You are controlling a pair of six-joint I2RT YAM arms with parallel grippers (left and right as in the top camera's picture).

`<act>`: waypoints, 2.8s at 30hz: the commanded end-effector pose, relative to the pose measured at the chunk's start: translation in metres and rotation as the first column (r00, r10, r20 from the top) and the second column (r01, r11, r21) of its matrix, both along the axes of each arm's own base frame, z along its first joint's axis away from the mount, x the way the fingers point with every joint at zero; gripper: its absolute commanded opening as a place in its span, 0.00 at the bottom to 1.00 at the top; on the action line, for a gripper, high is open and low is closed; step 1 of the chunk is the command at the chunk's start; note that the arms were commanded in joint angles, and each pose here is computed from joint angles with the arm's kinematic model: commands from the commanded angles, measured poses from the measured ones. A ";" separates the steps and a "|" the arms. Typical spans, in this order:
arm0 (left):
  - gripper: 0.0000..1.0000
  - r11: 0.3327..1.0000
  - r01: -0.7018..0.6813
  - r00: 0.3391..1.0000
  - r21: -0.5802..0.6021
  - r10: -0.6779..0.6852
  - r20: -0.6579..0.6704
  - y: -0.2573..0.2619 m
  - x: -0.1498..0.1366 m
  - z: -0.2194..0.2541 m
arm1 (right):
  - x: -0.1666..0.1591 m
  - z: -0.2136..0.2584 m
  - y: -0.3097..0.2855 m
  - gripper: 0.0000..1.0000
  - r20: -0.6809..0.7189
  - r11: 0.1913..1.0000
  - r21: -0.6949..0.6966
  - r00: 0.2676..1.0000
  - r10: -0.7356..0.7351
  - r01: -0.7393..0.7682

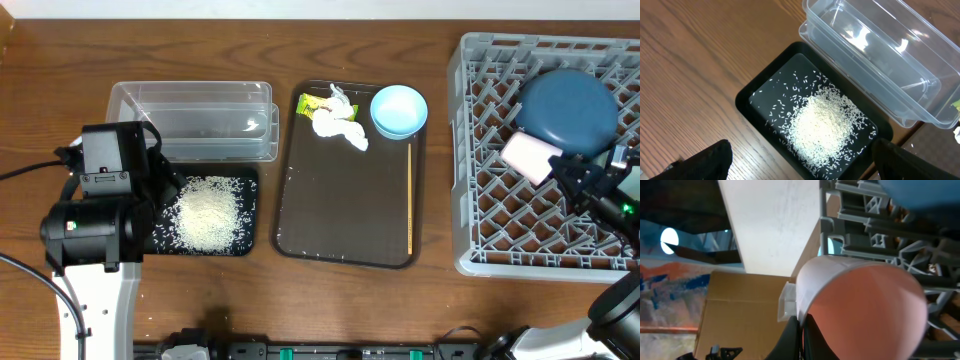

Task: Sort waste into correct bins and load items into the dishwasher rack
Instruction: 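Carry the pink cup right and lower it into the dish rack, then release the cup and reach the right gripper to the light blue saucer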

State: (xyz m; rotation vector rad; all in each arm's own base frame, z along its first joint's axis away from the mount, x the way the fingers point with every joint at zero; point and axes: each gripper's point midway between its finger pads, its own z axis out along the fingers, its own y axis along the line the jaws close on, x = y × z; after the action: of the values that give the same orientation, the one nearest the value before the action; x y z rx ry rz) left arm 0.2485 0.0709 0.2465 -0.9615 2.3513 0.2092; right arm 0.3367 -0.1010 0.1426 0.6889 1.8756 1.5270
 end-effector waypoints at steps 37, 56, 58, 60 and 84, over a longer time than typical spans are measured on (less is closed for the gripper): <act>0.91 1.000 -0.015 1.000 0.021 0.015 0.001 0.005 0.000 0.004 | -0.041 -0.011 -0.037 0.21 -0.287 0.903 -0.389 0.908 -0.305 0.180; 0.91 1.000 -0.015 1.000 0.021 0.015 0.001 0.005 0.000 0.004 | -0.023 0.052 -0.017 0.01 -0.084 0.679 -0.691 0.905 -0.417 0.249; 0.91 1.000 -0.015 1.000 0.021 0.015 0.001 0.005 0.000 0.004 | -0.014 0.043 -0.010 0.01 -0.099 0.649 -0.730 0.907 -0.409 0.213; 0.91 1.000 -0.015 1.000 0.021 0.015 0.001 0.005 0.000 0.004 | -0.006 0.031 -0.003 0.01 -0.124 0.620 -0.764 0.904 -0.408 0.175; 0.91 1.000 -0.015 1.000 0.021 0.015 0.001 0.005 0.000 0.004 | -0.027 -0.020 -0.039 0.01 -0.322 0.462 -0.887 0.729 -0.605 -0.009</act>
State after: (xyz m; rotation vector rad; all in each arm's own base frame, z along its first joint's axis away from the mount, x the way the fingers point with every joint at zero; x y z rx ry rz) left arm 0.2485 0.0709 0.2465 -0.9615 2.3513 0.2092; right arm 0.3201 -0.1201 0.1144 0.9557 2.4406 0.0938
